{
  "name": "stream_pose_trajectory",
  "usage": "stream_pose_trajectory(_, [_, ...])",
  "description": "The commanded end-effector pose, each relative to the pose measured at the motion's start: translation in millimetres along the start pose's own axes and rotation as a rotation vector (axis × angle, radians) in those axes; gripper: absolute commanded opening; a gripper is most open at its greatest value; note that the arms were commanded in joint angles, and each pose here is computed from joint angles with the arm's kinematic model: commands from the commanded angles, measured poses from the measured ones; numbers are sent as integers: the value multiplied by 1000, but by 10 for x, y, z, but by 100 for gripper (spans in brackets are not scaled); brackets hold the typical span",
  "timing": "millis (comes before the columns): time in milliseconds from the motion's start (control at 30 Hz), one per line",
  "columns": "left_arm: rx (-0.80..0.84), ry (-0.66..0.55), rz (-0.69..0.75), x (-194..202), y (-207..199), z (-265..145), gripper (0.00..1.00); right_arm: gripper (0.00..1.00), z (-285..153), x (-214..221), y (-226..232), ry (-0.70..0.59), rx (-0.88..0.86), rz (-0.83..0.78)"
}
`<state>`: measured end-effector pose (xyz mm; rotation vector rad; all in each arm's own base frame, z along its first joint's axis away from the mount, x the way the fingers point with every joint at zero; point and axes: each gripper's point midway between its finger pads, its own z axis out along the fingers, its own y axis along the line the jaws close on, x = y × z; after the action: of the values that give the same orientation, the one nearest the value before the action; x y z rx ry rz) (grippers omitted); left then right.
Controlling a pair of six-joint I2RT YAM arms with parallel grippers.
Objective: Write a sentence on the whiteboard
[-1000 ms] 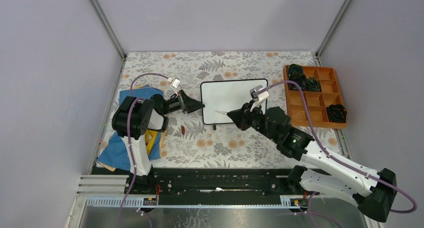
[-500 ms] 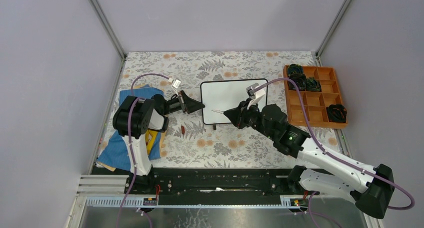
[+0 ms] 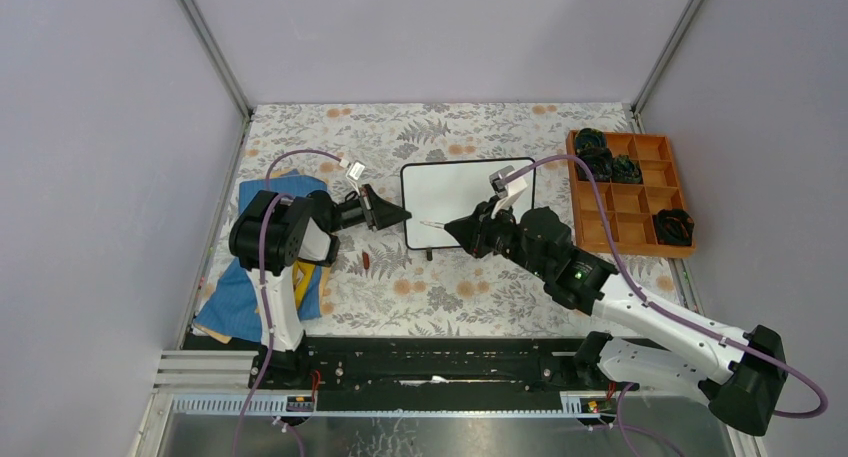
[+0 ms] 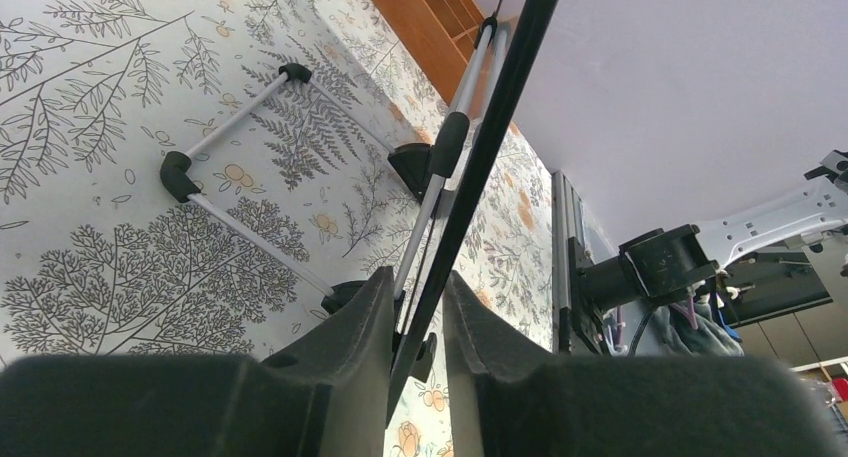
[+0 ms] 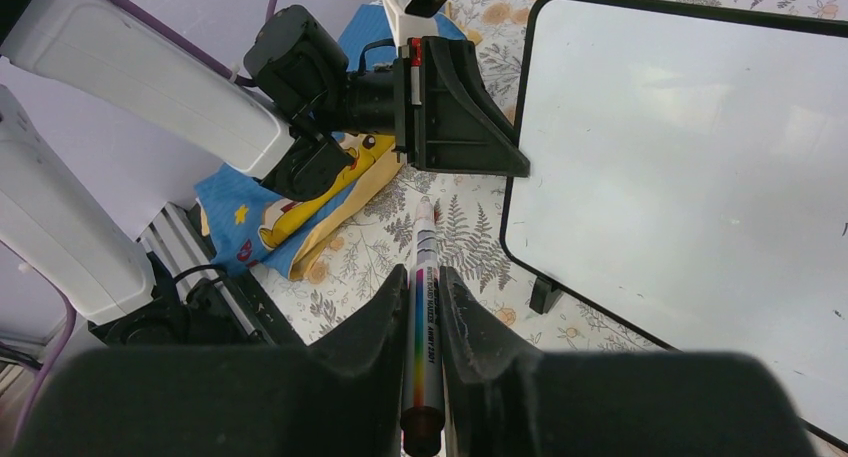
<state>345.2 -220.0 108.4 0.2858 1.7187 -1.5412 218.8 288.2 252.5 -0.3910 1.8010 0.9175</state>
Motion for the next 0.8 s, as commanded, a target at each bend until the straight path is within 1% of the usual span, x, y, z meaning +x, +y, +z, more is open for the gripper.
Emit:
stream_pose_trajectory(0, [38,-27,108,-75,-79,38,28,0,4,-363,201,-94,-55,5])
stream_pose_trajectory(300, [30,-35,111,-79,-73,31,21,0,49,-370,126,-98,-14,-7])
stream_pose_trajectory(533, [29,-40,119,-93,-84,29,19,0,116,-450,-237,-161,177,-47])
stream_pose_trajectory(767, [29,-41,125,-93,-94,29,16,0,252,-536,-443,-214,287,-116])
